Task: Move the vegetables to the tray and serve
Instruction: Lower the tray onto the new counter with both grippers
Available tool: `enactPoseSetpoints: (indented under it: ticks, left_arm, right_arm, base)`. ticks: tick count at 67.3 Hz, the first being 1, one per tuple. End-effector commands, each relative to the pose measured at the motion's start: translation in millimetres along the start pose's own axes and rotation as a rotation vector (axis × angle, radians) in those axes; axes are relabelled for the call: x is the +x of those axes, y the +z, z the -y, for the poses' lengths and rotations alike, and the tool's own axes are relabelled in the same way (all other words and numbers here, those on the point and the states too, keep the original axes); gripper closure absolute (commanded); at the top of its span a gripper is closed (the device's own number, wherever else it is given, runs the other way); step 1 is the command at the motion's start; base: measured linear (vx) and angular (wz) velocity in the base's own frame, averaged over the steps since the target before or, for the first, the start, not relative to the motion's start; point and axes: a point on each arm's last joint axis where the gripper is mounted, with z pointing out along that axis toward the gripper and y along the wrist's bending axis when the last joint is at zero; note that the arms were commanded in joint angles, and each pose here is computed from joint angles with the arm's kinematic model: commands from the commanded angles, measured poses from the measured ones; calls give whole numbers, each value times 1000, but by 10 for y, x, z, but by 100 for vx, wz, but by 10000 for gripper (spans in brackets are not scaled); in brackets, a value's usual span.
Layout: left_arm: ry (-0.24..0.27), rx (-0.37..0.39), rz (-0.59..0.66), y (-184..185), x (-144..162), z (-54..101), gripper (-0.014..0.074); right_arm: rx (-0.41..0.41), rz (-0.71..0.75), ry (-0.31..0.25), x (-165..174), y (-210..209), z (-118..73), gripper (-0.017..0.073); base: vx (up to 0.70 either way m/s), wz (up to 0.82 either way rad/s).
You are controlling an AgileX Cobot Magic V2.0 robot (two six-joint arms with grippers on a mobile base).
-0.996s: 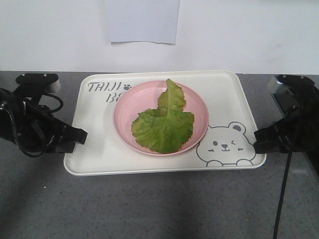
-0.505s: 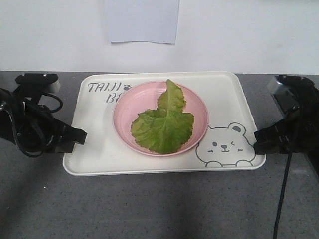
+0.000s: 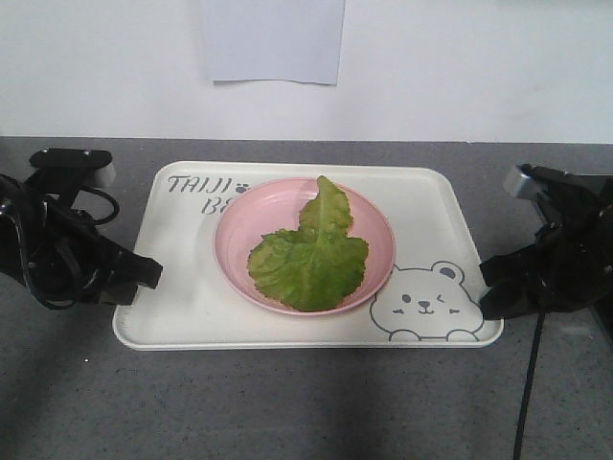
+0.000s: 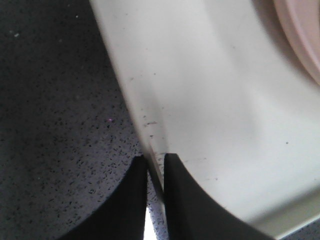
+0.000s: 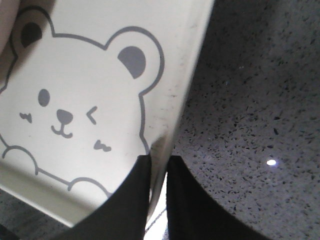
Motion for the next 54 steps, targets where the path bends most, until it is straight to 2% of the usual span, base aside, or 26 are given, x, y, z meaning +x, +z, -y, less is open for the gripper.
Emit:
enactPoseSetpoints:
  ticks: [1, 18, 31, 39, 54]
  left_arm:
    - [12, 40, 71, -89, -80, 77, 601]
    - [4, 3, -18, 183, -117, 7, 601]
    - [-14, -9, -107, 353, -99, -27, 601]
    - [-19, -7, -152, 404, -77, -33, 601]
    - [-22, -2, -157, 404, -76, -28, 594]
  right_arm:
    - [-102, 32, 12, -62, -52, -131, 564]
    - [-113, -42, 47, -86, 130, -32, 564]
    - [-89, -129, 81, -58, 250, 58, 564]
    - [-75, -174, 78, -27, 270, 85, 561]
    - [-88, -207, 84, 1, 266, 74, 533]
  base:
    - [0, 0]
    - [0, 0]
    - [0, 0]
    - [0, 0]
    - [0, 0]
